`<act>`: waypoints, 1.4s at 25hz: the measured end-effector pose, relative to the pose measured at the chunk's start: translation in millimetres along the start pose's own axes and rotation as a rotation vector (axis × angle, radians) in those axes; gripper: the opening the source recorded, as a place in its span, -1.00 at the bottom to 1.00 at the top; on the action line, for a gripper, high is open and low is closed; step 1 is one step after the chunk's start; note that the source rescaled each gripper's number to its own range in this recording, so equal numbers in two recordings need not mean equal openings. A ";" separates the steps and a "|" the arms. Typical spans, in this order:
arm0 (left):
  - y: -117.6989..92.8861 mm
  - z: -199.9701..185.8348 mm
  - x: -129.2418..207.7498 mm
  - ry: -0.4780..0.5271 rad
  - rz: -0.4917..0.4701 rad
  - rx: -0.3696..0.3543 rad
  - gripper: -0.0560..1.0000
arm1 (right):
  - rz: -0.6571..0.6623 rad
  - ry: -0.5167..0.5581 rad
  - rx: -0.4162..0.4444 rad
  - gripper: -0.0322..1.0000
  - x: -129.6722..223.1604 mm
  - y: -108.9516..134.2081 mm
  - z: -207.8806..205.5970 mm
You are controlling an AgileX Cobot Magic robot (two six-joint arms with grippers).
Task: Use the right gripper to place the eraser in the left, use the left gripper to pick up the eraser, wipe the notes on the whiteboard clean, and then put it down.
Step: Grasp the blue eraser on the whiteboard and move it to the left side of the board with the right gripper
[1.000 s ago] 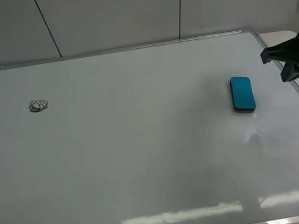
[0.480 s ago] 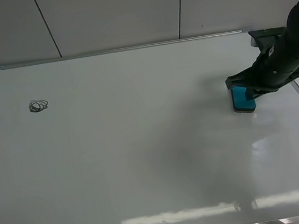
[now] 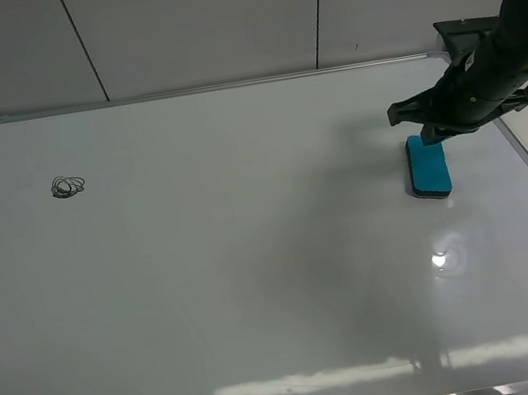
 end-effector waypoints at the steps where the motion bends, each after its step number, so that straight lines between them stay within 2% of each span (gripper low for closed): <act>1: 0.0 0.0 0.0 0.000 0.000 0.000 1.00 | 0.000 0.012 0.004 -0.94 1.9 -0.7 4.0; 6: 0.0 0.0 0.0 0.000 0.000 0.000 1.00 | 0.003 0.063 0.020 -0.94 10.2 -3.7 20.9; 18: 0.0 0.0 0.0 0.000 0.000 0.000 1.00 | -0.021 0.082 0.034 -0.94 11.9 -5.4 29.7; 23: 0.0 0.0 0.0 0.000 0.000 0.000 1.00 | -0.093 0.090 0.030 -0.94 16.6 6.1 32.8; 25: 0.0 0.0 0.0 0.000 0.000 0.000 1.00 | -0.132 0.085 0.013 -0.94 19.8 19.4 33.4; 26: 0.0 0.0 0.0 0.000 0.000 0.000 1.00 | -0.172 0.082 -0.015 -0.94 26.7 39.1 34.2; 31: 0.0 0.0 0.0 0.000 0.000 0.000 1.00 | -0.249 0.088 -0.096 -0.94 56.0 95.9 30.8; 35: 0.0 0.0 0.0 0.000 0.000 0.000 1.00 | -0.296 0.080 -0.198 -0.94 94.5 151.5 28.5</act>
Point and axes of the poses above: a point on each arm's last joint axis where the gripper is mounted, z pointing out along that axis toward the gripper, y along the wrist's bending axis when the last joint is at zero, x = y × z, the point moved 3 cm from there along z, pointing out along that axis toward the gripper, and after that the axes turned 10 degrees about z, right-handed, at the moved point
